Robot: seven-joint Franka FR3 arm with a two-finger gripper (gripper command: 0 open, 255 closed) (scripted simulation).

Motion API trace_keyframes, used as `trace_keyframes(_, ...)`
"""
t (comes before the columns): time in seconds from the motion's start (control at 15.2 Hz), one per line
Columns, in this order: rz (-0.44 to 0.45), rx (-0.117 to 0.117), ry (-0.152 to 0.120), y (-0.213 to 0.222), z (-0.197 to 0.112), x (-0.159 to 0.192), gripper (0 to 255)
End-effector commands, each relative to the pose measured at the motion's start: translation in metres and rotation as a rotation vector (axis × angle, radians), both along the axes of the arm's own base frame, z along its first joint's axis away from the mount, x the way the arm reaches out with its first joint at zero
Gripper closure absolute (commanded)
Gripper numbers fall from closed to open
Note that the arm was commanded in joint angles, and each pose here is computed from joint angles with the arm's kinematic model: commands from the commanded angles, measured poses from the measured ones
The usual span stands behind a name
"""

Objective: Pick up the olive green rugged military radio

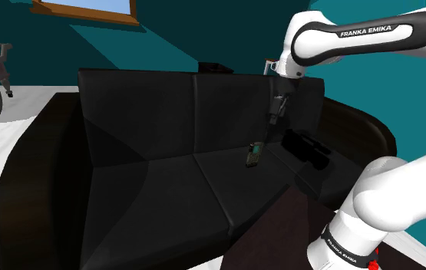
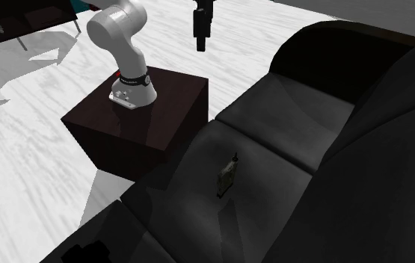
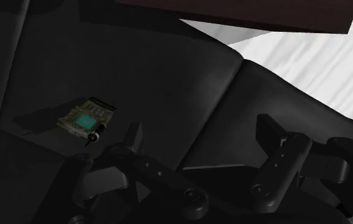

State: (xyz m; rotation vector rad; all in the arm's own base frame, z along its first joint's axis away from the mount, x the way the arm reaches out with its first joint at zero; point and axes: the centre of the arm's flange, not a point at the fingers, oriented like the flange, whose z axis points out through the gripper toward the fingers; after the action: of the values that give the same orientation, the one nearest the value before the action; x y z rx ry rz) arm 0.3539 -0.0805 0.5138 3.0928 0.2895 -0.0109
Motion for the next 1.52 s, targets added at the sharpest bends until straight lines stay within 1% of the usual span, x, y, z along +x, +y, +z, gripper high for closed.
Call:
trace_keyframes(0.0,0.028,-0.002,0.001,-0.014,-0.018,0.011,0)
trace_keyframes(0.73,0.167,-0.011,0.014,-0.093,-0.115,0.084,0)
trace_keyframes(1.45,0.306,-0.019,0.027,-0.163,-0.212,0.165,0)
